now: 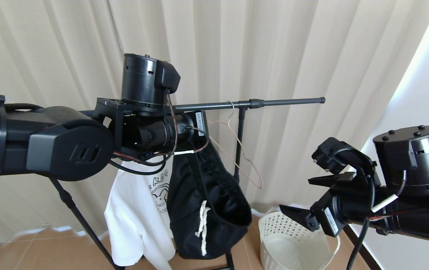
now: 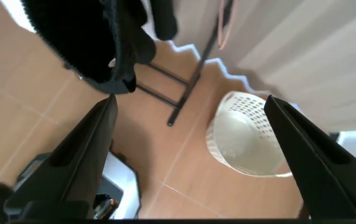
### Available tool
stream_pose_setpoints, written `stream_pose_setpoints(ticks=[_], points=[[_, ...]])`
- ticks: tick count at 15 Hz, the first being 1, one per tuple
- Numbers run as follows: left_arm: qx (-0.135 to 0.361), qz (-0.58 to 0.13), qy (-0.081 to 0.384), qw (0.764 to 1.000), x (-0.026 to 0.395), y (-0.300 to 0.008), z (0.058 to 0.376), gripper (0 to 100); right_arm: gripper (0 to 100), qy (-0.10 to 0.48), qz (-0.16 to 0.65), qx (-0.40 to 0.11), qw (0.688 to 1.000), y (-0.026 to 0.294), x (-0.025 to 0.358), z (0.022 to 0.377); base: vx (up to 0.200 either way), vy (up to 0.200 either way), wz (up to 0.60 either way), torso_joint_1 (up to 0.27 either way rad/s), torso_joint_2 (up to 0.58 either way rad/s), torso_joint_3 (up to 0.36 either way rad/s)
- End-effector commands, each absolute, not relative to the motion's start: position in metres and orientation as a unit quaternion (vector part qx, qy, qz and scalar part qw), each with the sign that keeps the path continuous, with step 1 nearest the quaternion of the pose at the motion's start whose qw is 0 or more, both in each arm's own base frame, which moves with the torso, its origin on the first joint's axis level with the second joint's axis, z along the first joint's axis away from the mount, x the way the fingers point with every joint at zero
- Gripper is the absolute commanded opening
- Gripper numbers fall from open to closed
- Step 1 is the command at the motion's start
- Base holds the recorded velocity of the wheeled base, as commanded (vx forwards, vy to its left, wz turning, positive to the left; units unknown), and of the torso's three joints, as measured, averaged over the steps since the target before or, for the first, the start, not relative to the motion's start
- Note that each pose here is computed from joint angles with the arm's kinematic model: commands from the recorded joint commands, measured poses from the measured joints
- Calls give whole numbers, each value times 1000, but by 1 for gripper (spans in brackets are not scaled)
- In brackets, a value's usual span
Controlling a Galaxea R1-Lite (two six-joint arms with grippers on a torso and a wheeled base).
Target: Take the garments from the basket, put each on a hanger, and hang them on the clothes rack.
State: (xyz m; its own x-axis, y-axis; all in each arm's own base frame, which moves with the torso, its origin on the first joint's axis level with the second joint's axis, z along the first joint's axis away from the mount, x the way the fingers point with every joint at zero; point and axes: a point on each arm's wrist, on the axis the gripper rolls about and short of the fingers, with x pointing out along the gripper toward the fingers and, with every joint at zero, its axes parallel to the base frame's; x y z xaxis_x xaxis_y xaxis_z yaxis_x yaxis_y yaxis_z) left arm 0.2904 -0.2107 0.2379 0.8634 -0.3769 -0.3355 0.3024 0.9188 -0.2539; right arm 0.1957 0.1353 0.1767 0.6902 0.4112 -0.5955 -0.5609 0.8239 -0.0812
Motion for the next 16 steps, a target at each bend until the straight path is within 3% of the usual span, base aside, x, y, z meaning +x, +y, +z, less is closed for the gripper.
stream_pose_setpoints(ticks=[1,8,16], points=[[-90,-187,200,957,285,-218,233,0,100,281,288,-118,908,136,195,178,0,0,0,0,0,0],[-79,-204,212,952,275,-228,226,0,100,212,320,9,923,170,218,168,0,0,0,0,0,0],[-72,-229,218,946,260,-244,223,0,100,186,337,25,923,189,227,131,0,0,0,0,0,0]])
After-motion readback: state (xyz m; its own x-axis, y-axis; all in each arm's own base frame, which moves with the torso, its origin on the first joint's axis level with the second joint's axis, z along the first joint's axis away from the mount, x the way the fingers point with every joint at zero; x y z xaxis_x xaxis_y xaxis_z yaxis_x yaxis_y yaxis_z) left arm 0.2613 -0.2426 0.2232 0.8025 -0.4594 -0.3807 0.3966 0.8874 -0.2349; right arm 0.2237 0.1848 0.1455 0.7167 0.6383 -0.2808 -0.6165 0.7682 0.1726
